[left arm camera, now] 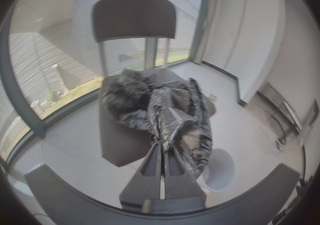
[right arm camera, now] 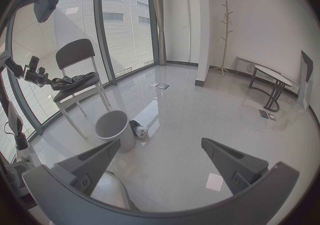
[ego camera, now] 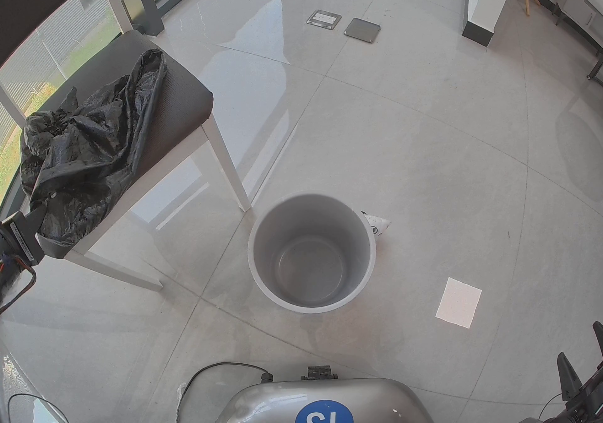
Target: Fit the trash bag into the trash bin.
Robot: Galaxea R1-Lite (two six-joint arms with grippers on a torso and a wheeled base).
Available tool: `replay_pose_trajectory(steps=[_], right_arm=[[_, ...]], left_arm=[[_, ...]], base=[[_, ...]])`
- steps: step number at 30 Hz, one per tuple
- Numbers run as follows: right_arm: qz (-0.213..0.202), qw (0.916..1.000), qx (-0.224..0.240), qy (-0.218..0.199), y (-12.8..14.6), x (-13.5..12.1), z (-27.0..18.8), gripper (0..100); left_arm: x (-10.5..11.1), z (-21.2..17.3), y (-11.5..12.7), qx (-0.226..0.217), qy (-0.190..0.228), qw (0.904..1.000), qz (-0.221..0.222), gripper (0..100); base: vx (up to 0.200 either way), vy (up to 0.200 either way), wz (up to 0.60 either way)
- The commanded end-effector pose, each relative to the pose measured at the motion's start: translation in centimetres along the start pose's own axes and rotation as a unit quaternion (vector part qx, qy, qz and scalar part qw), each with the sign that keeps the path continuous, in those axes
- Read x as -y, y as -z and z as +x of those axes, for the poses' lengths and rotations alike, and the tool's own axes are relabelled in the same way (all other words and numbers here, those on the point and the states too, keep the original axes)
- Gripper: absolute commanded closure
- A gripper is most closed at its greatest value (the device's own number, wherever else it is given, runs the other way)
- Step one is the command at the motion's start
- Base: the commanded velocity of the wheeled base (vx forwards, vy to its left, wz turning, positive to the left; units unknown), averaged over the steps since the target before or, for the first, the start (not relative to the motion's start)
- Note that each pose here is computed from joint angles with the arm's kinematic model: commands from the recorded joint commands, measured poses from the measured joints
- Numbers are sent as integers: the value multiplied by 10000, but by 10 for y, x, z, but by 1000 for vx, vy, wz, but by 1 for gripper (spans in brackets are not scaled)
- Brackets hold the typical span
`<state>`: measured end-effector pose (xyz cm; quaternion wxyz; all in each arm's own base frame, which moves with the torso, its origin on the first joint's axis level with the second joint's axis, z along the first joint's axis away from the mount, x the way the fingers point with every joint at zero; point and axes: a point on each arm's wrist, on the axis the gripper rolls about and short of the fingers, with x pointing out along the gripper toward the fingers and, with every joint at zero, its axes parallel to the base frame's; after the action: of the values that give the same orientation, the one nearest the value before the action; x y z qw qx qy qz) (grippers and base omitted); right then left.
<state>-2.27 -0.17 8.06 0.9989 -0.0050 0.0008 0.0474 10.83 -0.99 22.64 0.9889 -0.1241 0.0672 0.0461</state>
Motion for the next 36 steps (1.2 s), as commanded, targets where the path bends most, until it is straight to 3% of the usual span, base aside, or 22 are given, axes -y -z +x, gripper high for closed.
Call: replay_pose_trajectory(steps=[1,5,11,20,23,30,32,33,34,35,36], right_arm=[[-50,10000,11,-24,5,0,0,0],[-157,9998,20,-70,4,0,0,0],[-380,9990,45,-237,4,-1,0,0],[-380,9989,46,-252,4,-1,0,0],[-357,9990,46,-260,4,-1,0,0],[-404,9988,55,-267,4,-1,0,0],[-113,9955,852,-399,-39,-1,-16,0],[351,9940,834,-615,-74,-1,-18,0],[560,9941,619,-698,-82,-1,-12,0],[966,9922,-73,-787,-88,-1,6,0],[896,9928,-189,-770,-88,-1,10,0]], left_arm=[[32,-28,-39,14,1425,9878,632,100],[41,-39,-60,3,1770,9804,865,100],[59,-59,-94,-124,2657,9581,1061,100],[90,-57,-81,-542,3682,9162,1485,100],[100,-55,-78,-615,3828,9086,1552,100],[106,-52,-79,-533,3876,9074,1532,100],[110,-51,-85,-451,3874,9090,1470,100],[112,-50,-88,-423,3866,9097,1453,100],[115,-49,-88,-417,3853,9105,1442,100],[122,-45,-90,-387,3839,9118,1407,100],[126,-43,-92,-362,3824,9129,1382,100]], base=[[0,0,0],[0,0,0],[0,0,0],[0,0,0],[0,0,0],[0,0,0],[0,0,0],[0,0,0],[0,0,0],[0,0,0],[0,0,0]])
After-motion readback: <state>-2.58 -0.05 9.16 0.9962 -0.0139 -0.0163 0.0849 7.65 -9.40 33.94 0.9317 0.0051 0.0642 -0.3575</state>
